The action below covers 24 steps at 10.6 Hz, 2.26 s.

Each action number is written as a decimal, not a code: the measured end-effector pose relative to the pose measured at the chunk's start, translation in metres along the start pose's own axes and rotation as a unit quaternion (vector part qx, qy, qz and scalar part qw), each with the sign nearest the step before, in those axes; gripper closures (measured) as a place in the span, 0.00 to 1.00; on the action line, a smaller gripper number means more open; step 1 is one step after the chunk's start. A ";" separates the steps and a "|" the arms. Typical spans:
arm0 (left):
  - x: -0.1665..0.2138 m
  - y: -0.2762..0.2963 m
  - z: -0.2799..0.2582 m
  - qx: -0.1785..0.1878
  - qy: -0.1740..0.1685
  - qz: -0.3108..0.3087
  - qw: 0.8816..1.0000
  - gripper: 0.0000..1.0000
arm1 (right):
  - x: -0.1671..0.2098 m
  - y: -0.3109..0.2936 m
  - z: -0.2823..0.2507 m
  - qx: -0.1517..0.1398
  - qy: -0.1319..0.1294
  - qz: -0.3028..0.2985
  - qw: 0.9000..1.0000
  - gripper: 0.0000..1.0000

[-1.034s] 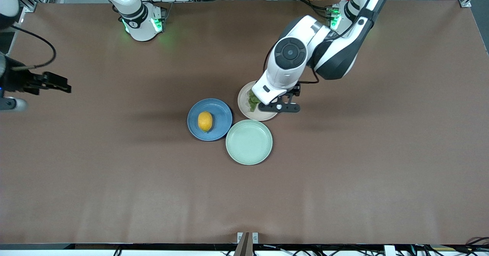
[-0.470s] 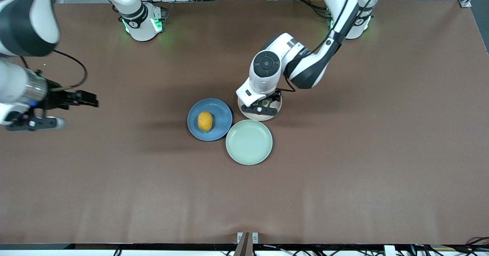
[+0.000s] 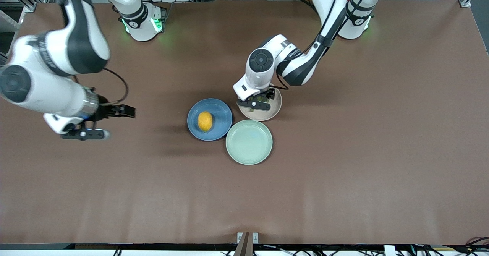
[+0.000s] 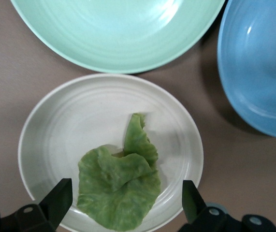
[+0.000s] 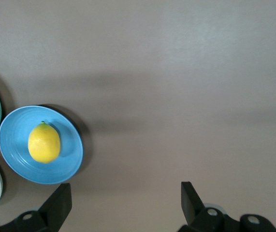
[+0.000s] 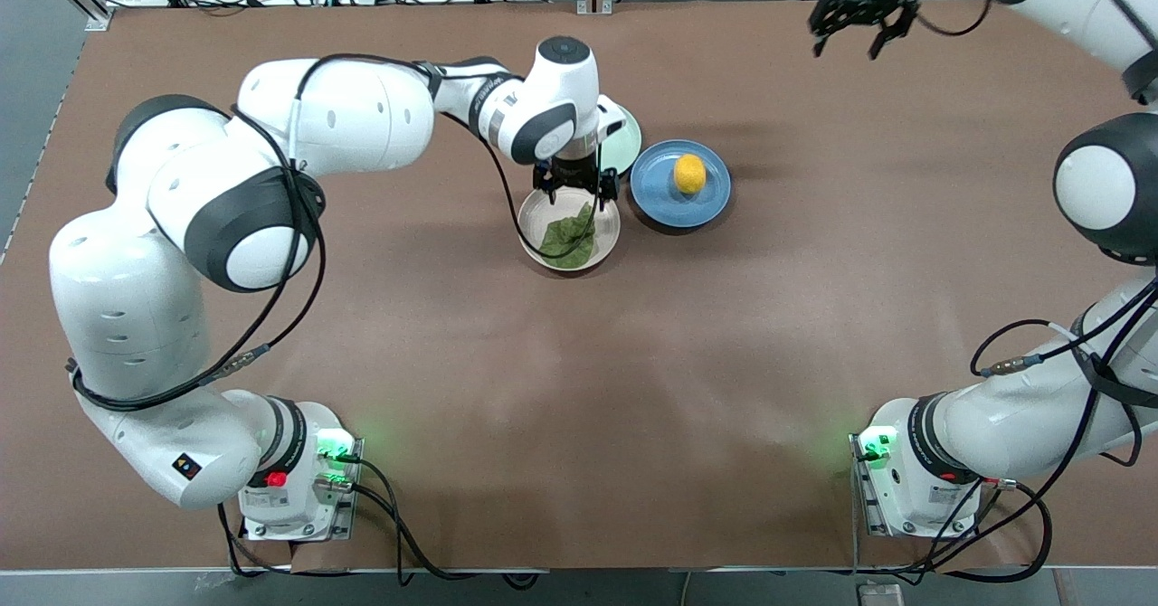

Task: Pick lemon and lettuce from blue and beige plates
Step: 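Reach the right gripper to the lemon while the left gripper lowers onto lettuce, then close the right gripper on the lemon while the left gripper grips lettuce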

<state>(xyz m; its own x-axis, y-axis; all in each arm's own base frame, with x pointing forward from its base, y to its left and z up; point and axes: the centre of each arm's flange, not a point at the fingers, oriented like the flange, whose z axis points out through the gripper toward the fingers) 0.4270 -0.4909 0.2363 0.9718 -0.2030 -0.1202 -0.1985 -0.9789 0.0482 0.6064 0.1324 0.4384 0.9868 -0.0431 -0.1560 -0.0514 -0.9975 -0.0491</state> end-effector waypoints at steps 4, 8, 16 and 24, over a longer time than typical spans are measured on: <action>-0.013 0.001 0.036 0.022 -0.021 0.012 0.999 0.00 | -0.009 -0.045 0.052 -0.002 0.024 0.017 1.000 0.00; -0.015 0.002 0.048 0.025 -0.023 0.016 0.999 0.00 | -0.031 -0.086 0.101 0.000 0.047 0.021 0.999 0.00; -0.016 0.000 0.061 0.030 -0.032 0.015 0.999 0.04 | -0.065 -0.150 0.186 -0.014 0.054 -0.021 0.998 0.00; -0.013 -0.001 0.060 0.029 -0.029 0.008 0.999 0.96 | -0.068 -0.180 0.244 -0.010 0.084 -0.005 0.996 0.00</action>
<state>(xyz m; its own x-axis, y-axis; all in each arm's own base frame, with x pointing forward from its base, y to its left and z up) 0.4070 -0.4888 0.1787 0.9599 -0.2177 -0.1767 -0.2223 -0.9750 -0.0061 0.5112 0.3284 0.2173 0.9991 -0.0398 0.0119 -0.0394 -0.9988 -0.0291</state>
